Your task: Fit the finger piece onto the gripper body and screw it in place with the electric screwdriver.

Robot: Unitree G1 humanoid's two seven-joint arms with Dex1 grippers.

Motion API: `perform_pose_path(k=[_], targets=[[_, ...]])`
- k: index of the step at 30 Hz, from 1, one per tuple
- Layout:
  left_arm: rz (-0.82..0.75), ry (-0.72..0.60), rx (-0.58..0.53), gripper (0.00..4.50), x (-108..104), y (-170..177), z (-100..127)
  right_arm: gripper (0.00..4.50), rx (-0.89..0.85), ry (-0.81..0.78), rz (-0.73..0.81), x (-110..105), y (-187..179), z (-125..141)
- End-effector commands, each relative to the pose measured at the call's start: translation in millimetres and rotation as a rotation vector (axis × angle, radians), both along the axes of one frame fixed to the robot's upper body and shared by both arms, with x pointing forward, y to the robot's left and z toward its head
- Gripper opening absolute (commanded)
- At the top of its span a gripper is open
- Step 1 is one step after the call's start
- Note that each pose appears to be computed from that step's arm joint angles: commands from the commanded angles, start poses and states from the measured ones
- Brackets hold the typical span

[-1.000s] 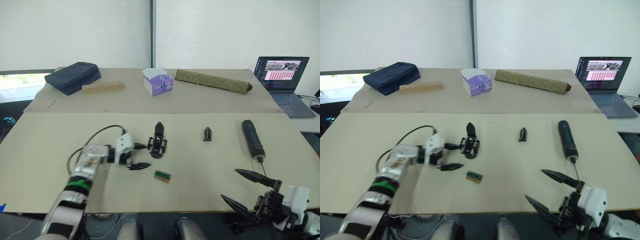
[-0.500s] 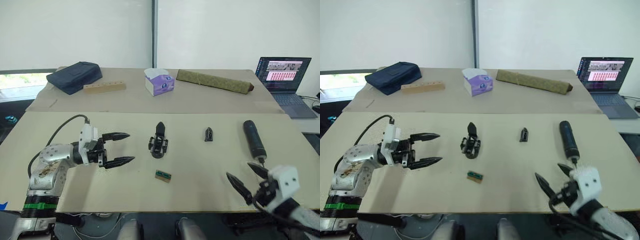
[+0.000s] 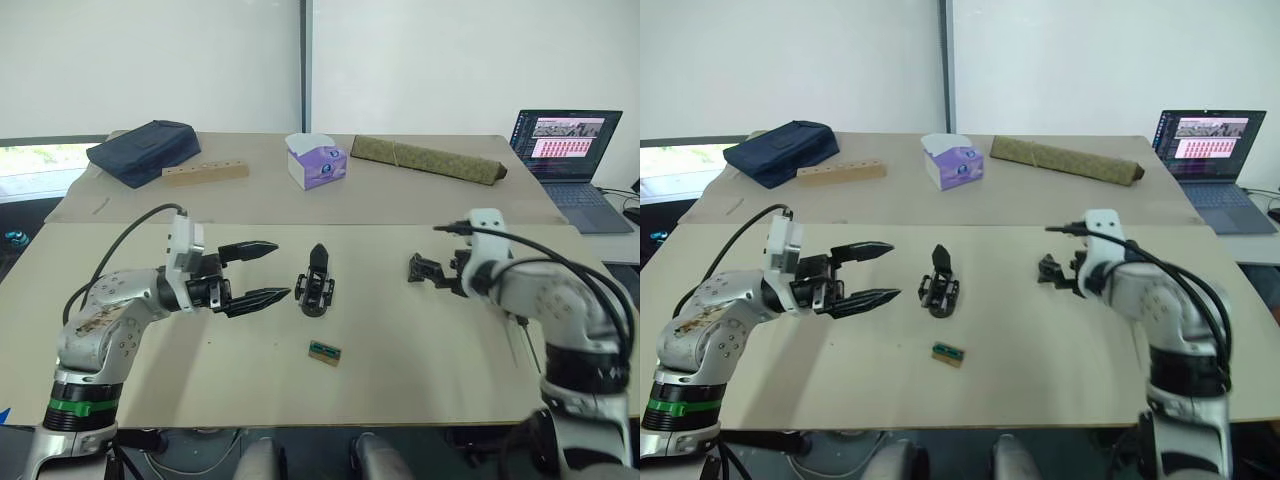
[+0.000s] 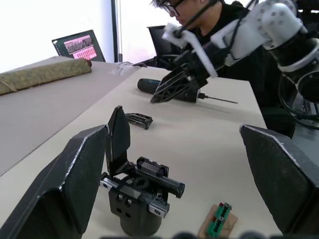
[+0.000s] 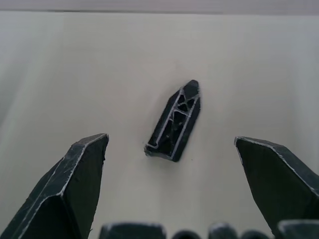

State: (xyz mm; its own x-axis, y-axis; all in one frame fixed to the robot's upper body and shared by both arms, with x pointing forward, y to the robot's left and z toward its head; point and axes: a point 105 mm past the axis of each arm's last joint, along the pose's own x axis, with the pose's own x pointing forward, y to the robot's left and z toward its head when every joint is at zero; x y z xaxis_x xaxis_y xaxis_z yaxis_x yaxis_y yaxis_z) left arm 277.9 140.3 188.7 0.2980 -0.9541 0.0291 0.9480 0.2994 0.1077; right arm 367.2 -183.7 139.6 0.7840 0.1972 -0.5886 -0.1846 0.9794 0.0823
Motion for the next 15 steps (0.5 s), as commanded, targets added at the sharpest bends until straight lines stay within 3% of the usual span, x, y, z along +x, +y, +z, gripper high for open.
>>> perform_pose_path(k=[1, 7, 11, 15], targets=[[0.003, -0.044, 0.008, 4.44, -4.0, -3.6, 5.7, 4.5, -0.048, 0.039, -0.03, 14.6, -0.3, -4.6], [0.012, -0.048, 0.004, 4.44, -7.5, -6.8, 4.5, 4.5, -0.118, 0.055, -0.067, 32.5, 2.6, -23.5], [0.025, -0.055, 0.004, 4.44, -9.5, -6.8, 3.7, 4.5, -0.126, 0.085, -0.069, 33.1, 6.1, -35.6], [0.036, -0.063, 0.006, 4.5, -9.6, -5.4, 4.5, 3.28, -0.113, 0.153, -0.044, 22.4, 8.3, -46.9]])
